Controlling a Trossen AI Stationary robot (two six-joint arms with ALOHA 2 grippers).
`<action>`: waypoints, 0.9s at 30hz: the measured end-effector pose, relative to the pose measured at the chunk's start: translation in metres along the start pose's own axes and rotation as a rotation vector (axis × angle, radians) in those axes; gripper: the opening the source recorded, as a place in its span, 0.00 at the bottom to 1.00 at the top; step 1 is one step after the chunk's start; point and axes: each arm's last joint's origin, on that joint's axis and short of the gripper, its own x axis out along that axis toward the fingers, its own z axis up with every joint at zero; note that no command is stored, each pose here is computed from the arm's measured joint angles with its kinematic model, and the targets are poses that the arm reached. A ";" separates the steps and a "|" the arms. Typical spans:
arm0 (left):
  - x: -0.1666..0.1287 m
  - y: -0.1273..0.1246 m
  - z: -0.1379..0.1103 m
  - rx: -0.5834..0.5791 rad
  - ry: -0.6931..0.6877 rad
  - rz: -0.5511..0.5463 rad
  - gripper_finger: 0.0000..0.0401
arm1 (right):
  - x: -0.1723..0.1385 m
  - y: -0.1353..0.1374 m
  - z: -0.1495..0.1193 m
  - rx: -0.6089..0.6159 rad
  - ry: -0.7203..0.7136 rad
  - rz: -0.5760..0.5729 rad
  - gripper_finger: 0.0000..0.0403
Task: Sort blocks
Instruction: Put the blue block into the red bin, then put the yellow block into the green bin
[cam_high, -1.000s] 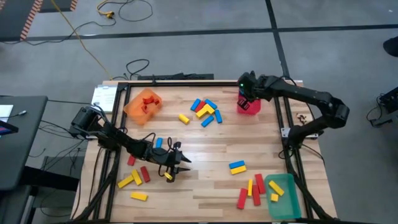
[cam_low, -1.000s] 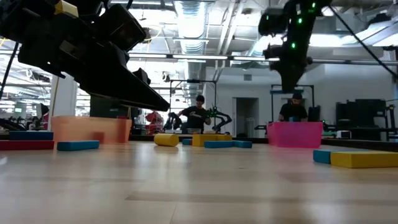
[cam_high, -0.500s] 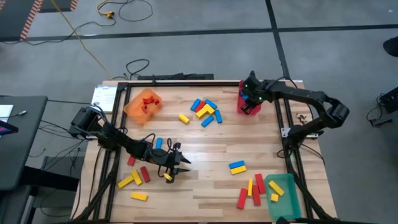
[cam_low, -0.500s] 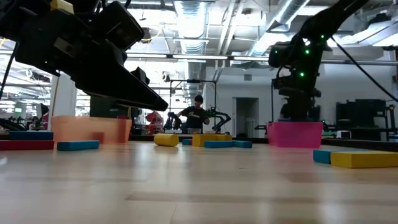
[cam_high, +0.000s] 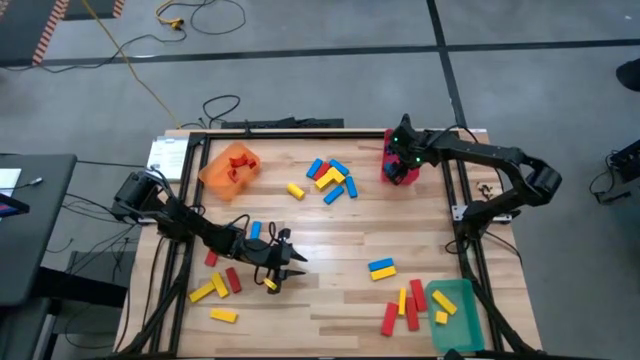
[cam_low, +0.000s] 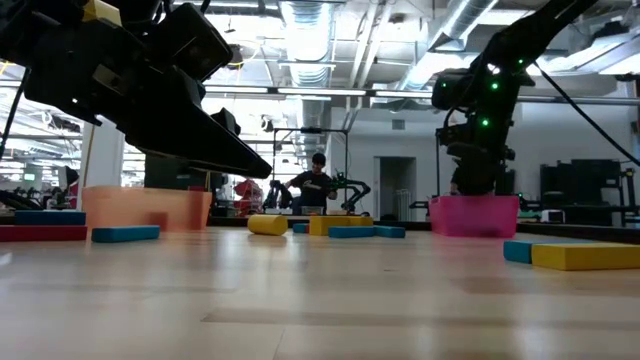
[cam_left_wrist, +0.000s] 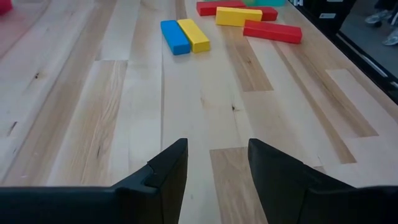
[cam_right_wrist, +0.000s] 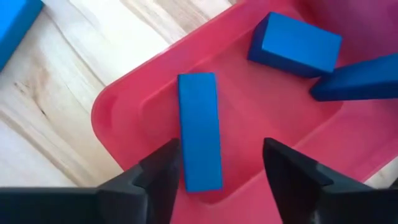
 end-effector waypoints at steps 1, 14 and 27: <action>0.000 0.000 0.000 0.000 0.000 0.000 0.41 | 0.000 0.000 0.000 0.003 0.002 0.000 0.62; 0.000 0.000 0.000 0.002 -0.001 0.012 0.41 | -0.030 0.007 -0.002 0.000 -0.123 0.024 0.66; 0.001 0.007 0.000 0.021 0.000 0.092 0.41 | -0.116 0.058 -0.037 -0.127 -0.424 0.266 0.66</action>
